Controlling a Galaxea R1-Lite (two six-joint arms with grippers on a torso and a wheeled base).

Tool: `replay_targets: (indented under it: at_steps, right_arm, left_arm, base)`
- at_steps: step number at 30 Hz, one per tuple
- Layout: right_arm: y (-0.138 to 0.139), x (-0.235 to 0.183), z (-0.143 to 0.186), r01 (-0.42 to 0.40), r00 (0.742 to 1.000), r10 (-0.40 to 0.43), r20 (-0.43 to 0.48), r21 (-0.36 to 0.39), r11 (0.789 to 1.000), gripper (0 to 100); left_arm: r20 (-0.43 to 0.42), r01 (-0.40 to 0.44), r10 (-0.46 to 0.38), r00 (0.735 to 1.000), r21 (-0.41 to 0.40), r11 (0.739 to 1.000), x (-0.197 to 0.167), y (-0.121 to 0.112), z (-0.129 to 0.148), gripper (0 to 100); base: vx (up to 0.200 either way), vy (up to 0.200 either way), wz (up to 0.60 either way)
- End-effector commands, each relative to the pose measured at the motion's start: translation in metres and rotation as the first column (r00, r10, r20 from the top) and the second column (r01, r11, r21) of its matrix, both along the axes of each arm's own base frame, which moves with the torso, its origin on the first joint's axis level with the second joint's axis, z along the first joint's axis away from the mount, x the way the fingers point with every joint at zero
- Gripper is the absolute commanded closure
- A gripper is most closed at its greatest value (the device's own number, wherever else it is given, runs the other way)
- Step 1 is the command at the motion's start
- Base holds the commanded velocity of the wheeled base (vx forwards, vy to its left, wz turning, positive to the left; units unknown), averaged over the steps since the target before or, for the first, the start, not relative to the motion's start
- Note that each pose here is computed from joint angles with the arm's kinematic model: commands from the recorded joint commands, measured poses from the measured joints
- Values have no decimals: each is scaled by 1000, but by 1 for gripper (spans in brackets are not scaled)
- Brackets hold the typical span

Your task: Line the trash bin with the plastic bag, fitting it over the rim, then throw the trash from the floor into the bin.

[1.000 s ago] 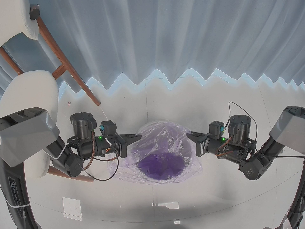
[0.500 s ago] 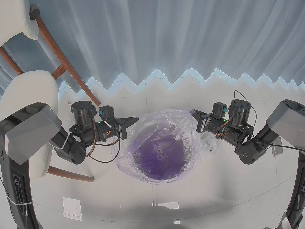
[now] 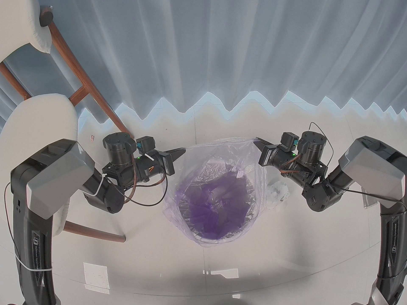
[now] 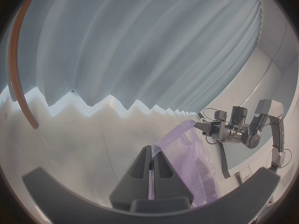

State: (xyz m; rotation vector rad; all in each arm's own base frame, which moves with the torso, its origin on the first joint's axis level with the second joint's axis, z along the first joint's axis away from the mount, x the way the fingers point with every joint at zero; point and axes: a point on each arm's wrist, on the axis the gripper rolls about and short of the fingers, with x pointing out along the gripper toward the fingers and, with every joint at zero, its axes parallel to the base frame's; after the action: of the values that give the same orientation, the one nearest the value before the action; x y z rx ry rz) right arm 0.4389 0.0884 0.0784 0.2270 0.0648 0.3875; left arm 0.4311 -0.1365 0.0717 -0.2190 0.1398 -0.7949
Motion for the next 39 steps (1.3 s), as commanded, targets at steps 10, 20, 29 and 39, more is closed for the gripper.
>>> replay_targets:
  at_steps: [10, 20, 29, 39]
  right_arm:
    - [3, 18, -40, 13, 998, -12, -60, 19, 1000, 100]
    - [3, 23, -54, 16, 997, -14, -82, 22, 1000, 100]
    - [1, 29, -56, 30, 992, -14, -123, 134, 990, 100]
    - [2, 30, -53, 1, 977, 72, -198, 345, 939, 100]
  left_arm:
    - [-37, -9, 10, 999, 12, 1000, 12, -3, -29, 100]
    - [-56, -15, 16, 998, 17, 1000, 18, -2, -41, 100]
    - [-83, -12, 13, 996, 6, 1000, 19, 1, -47, 100]
    - [-284, 4, -57, 957, -185, 983, 15, -10, -52, 100]
  base:
    - [0, 0, 0]
    - [0, 0, 0]
    - [0, 0, 0]
    - [0, 0, 0]
